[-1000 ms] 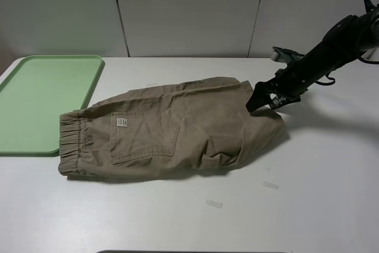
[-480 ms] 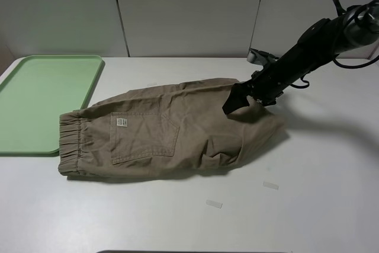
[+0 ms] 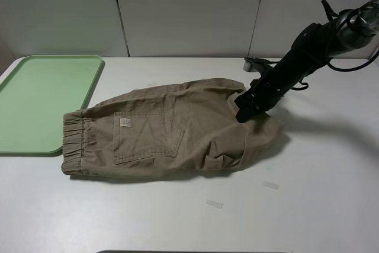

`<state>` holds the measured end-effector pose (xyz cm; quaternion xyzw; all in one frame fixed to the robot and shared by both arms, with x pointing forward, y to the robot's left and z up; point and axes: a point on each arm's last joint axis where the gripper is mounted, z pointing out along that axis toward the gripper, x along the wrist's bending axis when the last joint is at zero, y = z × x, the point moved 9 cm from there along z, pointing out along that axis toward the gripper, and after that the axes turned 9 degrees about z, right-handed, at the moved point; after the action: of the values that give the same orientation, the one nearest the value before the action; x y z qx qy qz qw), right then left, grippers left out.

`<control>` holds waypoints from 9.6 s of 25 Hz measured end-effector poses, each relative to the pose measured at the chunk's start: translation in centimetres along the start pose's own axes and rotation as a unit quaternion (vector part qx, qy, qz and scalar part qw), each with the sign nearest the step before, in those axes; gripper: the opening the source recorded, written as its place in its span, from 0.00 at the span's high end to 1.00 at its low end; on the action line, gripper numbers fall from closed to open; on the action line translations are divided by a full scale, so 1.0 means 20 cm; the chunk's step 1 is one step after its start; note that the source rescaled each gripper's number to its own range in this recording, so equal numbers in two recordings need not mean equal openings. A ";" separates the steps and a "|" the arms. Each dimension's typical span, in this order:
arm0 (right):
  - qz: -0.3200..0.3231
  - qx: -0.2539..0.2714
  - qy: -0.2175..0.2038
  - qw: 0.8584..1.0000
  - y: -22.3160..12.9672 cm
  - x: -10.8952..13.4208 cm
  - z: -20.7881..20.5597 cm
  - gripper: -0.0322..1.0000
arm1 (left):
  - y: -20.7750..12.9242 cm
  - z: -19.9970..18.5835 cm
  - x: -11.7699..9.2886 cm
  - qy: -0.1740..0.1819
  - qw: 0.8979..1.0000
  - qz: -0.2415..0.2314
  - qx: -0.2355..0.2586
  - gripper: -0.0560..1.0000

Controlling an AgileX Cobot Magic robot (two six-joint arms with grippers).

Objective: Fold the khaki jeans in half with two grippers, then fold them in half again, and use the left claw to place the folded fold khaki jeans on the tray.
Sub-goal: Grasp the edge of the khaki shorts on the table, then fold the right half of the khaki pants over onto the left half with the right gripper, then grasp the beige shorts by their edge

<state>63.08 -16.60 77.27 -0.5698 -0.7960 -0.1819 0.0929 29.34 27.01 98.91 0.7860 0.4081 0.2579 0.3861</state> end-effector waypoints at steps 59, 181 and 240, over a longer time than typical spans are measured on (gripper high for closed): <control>-0.119 -0.117 -0.176 0.970 0.08 0.77 -0.37 0.19 | 0.00 0.00 0.00 0.000 1.000 0.002 0.001 0.10; 0.129 -0.488 -0.230 0.832 -1.46 0.34 -1.48 0.00 | 0.00 0.00 0.00 0.000 1.000 0.004 0.001 0.10; 0.129 -0.488 -0.230 0.832 -1.46 0.34 -1.48 0.00 | 0.51 0.72 -0.15 -0.117 0.980 -0.146 0.064 0.12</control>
<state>31.60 -30.60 101.49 -0.6642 -0.5212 -0.3967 -0.3603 42.66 15.09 98.73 0.7658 0.4865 0.0781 0.4133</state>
